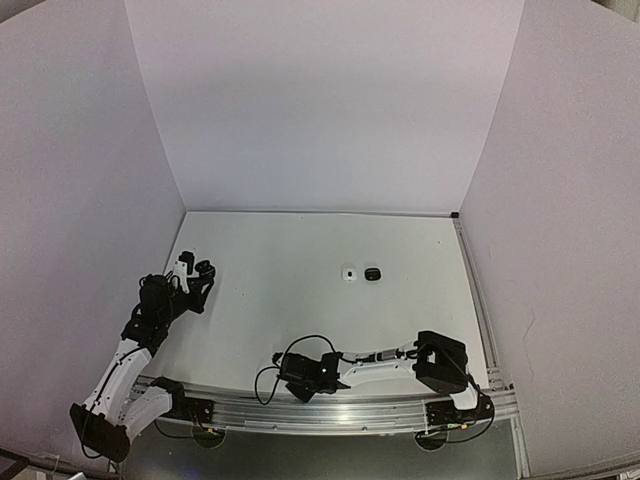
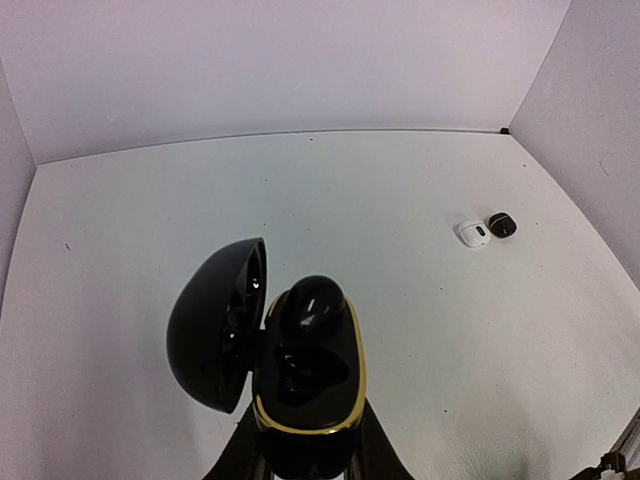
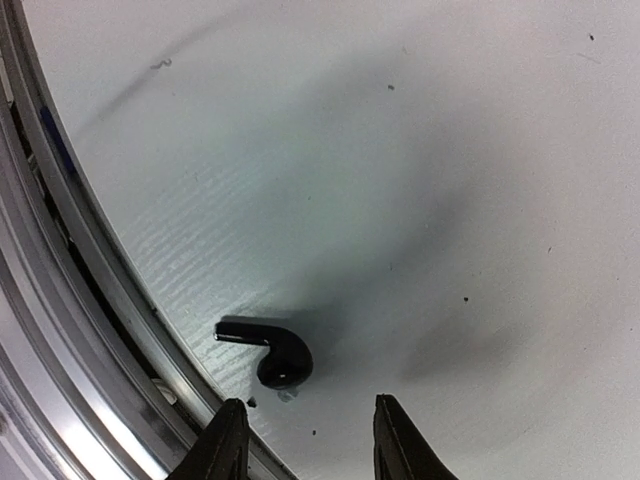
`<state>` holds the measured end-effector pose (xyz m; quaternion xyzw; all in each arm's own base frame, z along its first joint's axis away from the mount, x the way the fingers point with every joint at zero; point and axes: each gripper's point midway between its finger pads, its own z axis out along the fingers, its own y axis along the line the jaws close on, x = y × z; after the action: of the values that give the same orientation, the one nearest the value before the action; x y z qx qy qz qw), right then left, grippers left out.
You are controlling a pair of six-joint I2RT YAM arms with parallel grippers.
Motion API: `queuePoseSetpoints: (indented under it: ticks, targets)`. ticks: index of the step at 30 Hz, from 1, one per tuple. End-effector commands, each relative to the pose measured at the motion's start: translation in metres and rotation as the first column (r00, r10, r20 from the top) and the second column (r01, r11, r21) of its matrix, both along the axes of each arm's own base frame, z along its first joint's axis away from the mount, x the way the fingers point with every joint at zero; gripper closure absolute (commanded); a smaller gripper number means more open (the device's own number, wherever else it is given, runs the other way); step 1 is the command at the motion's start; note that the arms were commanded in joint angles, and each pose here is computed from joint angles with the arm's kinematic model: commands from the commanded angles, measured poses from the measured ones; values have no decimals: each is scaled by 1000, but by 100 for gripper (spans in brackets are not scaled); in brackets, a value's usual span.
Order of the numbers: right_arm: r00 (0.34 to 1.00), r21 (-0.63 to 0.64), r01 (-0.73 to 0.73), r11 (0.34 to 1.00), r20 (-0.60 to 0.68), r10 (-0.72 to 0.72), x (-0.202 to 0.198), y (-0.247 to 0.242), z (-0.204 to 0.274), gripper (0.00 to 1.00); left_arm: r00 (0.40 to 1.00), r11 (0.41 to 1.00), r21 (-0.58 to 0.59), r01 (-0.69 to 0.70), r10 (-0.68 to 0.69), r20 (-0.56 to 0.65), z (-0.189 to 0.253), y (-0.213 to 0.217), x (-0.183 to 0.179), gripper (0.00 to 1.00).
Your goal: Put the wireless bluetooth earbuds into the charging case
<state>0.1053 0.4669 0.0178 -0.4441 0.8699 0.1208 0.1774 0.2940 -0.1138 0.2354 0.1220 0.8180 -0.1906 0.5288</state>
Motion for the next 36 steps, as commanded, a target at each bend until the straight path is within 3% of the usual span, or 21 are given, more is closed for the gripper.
queuePoseSetpoints:
  ticks: [1, 21, 30, 36]
  targets:
    - [999, 18, -44, 999, 8, 43, -3, 0, 10, 63, 999, 1000, -9, -4, 4, 54, 13, 0, 5, 100]
    - [998, -1, 62, 998, 20, -62, 37, -10, 1, 64, 999, 1000, -23, -10, 11, 39, 11, 0, 5, 100]
    - [973, 90, -203, 975, -98, 211, -13, 0, 26, 58, 999, 1000, -21, -19, 20, 35, 8, 2, 4, 100]
    - [963, 59, -256, 965, -76, 260, -8, 12, 11, 56, 999, 999, -26, -22, 24, 45, 12, 2, 5, 100]
